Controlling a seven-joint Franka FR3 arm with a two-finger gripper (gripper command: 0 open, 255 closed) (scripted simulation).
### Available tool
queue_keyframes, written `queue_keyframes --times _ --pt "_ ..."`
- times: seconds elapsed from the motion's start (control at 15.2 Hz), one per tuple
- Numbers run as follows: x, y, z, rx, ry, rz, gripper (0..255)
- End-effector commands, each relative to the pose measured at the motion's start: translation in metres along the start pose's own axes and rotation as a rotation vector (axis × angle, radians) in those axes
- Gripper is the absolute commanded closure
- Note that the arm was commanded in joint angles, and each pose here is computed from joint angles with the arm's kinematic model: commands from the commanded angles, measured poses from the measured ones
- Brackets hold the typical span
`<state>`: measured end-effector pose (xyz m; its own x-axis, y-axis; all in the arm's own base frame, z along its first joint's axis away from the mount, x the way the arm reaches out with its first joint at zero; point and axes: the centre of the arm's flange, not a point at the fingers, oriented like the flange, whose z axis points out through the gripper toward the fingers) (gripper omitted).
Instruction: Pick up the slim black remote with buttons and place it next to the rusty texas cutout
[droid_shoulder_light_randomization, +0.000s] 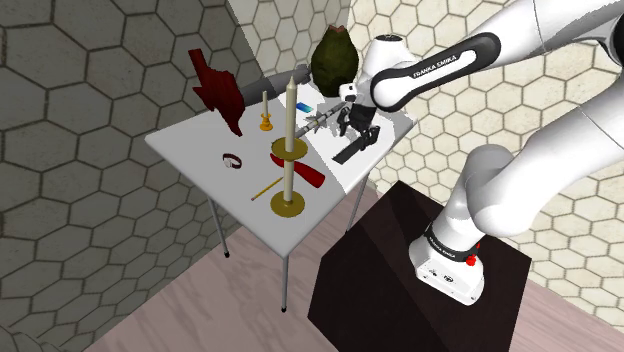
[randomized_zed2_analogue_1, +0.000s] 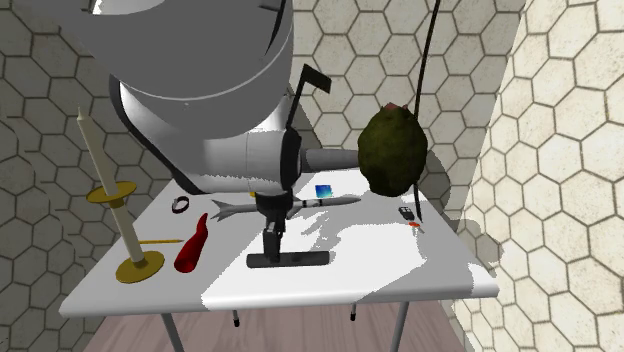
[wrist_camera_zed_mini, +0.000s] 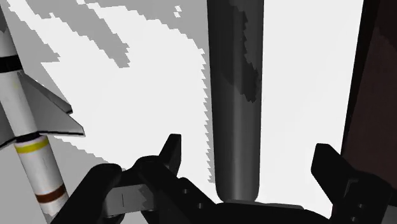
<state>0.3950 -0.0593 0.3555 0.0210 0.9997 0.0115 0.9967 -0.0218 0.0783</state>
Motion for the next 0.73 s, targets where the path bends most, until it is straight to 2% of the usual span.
queue_keyframes --times 0.0,0.33,0.66 --pt "-0.002 0.002 0.012 -0.003 0.0 -0.018 0" --pt "-0.002 0.002 0.041 -0.003 0.0 -0.018 0" --pt "-0.002 0.002 0.041 -0.003 0.0 -0.018 0"
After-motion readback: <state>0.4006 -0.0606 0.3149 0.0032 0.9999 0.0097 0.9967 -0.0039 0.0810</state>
